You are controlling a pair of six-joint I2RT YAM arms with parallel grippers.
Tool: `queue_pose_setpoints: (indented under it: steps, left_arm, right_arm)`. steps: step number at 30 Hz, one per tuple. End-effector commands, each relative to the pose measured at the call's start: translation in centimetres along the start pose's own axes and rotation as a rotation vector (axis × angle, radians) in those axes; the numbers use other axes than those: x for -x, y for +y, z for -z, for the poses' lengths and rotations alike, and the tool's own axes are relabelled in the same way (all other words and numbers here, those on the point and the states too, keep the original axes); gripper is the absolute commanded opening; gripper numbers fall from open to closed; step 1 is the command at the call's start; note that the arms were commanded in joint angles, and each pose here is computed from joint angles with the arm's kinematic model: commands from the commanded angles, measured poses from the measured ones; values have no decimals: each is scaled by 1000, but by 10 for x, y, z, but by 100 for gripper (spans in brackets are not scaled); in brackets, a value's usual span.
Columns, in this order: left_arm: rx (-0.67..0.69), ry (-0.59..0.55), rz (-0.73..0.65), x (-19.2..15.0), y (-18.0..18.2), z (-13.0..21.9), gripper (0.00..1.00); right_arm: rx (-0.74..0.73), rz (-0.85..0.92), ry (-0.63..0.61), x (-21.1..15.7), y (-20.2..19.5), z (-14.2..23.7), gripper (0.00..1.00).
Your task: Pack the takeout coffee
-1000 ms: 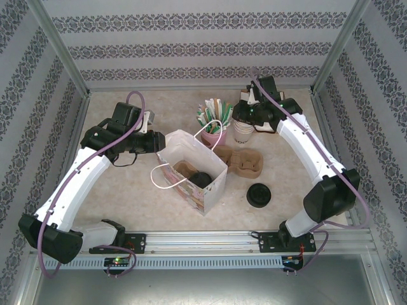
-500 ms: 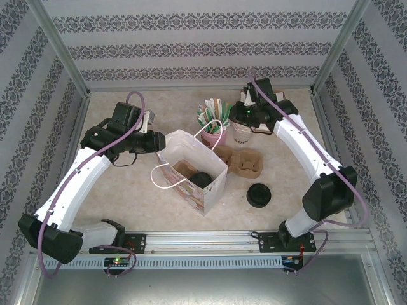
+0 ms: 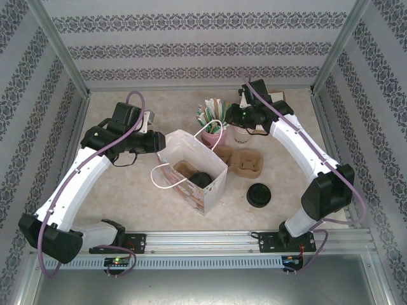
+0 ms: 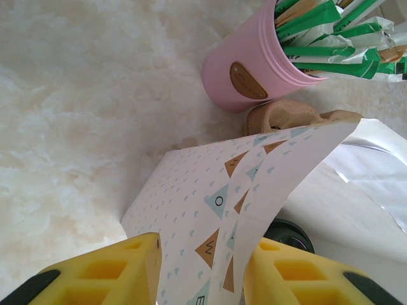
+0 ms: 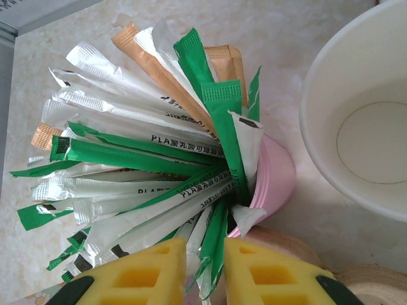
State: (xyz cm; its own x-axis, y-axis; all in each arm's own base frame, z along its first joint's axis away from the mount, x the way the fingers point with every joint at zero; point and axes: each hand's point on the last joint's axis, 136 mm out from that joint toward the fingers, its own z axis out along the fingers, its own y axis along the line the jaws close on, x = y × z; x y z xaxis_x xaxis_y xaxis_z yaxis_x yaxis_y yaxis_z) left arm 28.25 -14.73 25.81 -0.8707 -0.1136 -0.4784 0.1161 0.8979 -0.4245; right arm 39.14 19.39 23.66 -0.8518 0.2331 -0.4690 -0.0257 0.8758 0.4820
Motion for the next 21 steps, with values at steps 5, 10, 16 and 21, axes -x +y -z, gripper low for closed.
queue_pose_setpoints:
  steps: [5, 10, 16, 21]
  left_arm:
    - [10, 23, -6, -6, 0, -4, 38]
    - [8, 28, -5, -6, 0, -6, 38]
    - [8, 28, -3, -5, 0, -7, 38]
    - [5, 33, -2, -5, -1, -8, 38]
  right_arm:
    - [-32, -20, 2, -3, -8, -2, 21]
    - [-34, -27, 0, -4, -11, -1, 16]
    - [-34, -33, -5, -4, -13, 3, 14]
    - [-21, -30, -20, -1, -10, 9, 10]
